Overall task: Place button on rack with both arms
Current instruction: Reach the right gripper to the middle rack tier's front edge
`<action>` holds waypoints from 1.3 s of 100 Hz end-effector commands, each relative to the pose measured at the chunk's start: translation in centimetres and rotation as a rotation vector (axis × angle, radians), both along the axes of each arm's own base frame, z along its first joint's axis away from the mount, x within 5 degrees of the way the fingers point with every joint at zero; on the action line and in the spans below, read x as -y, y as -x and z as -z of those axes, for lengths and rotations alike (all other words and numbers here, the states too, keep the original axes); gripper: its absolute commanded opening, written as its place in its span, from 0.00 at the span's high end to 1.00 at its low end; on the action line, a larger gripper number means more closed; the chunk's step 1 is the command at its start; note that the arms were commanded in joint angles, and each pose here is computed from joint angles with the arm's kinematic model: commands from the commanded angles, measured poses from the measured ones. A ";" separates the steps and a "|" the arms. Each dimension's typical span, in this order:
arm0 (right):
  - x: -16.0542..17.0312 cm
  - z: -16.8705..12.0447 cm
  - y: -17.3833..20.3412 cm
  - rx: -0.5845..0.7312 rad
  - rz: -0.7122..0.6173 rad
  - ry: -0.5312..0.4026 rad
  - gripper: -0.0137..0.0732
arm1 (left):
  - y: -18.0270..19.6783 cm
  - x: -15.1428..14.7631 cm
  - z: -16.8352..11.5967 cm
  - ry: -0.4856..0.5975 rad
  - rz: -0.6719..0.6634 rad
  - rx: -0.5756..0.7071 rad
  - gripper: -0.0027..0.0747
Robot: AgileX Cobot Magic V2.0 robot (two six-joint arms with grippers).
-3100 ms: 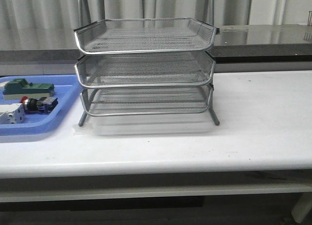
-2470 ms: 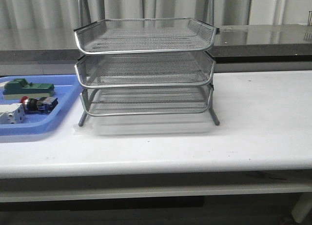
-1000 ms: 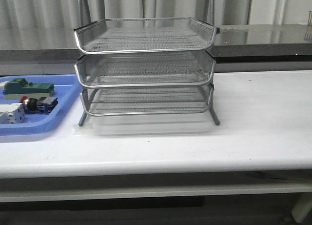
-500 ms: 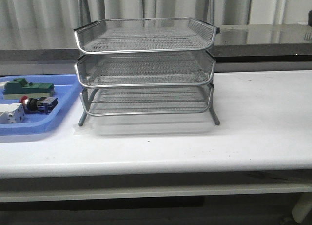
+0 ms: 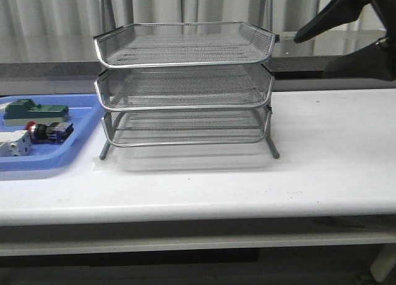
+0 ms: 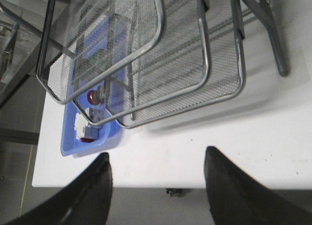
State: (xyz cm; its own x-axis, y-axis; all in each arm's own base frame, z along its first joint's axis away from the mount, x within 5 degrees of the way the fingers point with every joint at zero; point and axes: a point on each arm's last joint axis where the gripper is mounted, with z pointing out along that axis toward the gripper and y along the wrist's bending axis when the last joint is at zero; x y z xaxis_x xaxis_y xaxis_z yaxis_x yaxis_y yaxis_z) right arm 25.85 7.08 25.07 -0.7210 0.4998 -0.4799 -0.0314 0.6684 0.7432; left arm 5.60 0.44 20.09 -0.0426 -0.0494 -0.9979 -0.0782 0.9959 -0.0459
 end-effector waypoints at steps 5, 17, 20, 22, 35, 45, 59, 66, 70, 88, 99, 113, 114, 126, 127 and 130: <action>-0.7 -0.3 -2.0 0.074 -0.005 -0.127 0.34 | 0.0 0.1 0.7 0.000 0.011 0.067 0.99; -1.2 1.6 -3.5 0.043 -0.034 -0.172 0.34 | 0.0 0.1 0.7 0.000 0.011 0.067 0.99; -1.4 1.9 -3.9 0.035 -0.045 -0.181 0.34 | 0.0 0.1 0.7 0.000 0.011 0.067 0.99; -1.5 2.1 -4.2 0.030 -0.053 -0.189 0.34 | 0.0 0.1 0.7 0.000 0.011 0.067 0.99; -2.1 3.1 -6.1 0.014 -0.101 -0.233 0.34 | 0.0 0.1 0.7 0.000 0.011 0.067 0.99; -2.4 3.5 -7.4 0.012 -0.109 -0.239 0.34 | 0.0 0.1 0.7 0.000 0.011 0.067 0.99; -2.5 3.9 -8.9 0.015 -0.109 -0.240 0.34 | 0.0 0.1 0.7 0.000 0.011 0.067 0.99; -2.6 3.9 -9.6 0.023 -0.114 -0.243 0.34 | 0.0 0.1 0.7 0.000 0.011 0.067 0.99; -2.7 3.8 -9.9 0.028 -0.114 -0.245 0.34 | 0.0 0.1 0.7 0.000 0.011 0.067 0.99; -2.9 4.4 -11.2 0.027 -0.120 -0.252 0.34 | 0.0 0.1 0.7 0.000 0.011 0.067 0.99; -3.0 4.9 -11.8 0.021 -0.121 -0.254 0.34 | 0.0 0.1 0.7 0.000 0.011 0.067 0.99; -3.1 5.3 -12.3 0.017 -0.126 -0.259 0.40 | 0.0 0.1 0.7 0.000 0.011 0.067 0.99; -3.1 5.3 -12.3 0.016 -0.127 -0.259 0.42 | 0.0 0.1 0.7 0.000 0.011 0.067 0.99; -3.1 5.3 -12.2 0.017 -0.131 -0.262 0.58 | 0.0 0.1 0.7 0.000 0.011 0.067 0.99; -3.1 5.3 -12.2 0.017 -0.131 -0.262 0.59 | 0.0 0.1 0.7 0.000 0.011 0.067 0.99; -3.1 5.3 -12.2 0.017 -0.131 -0.262 0.64 | 0.0 0.1 0.7 0.000 0.011 0.067 0.99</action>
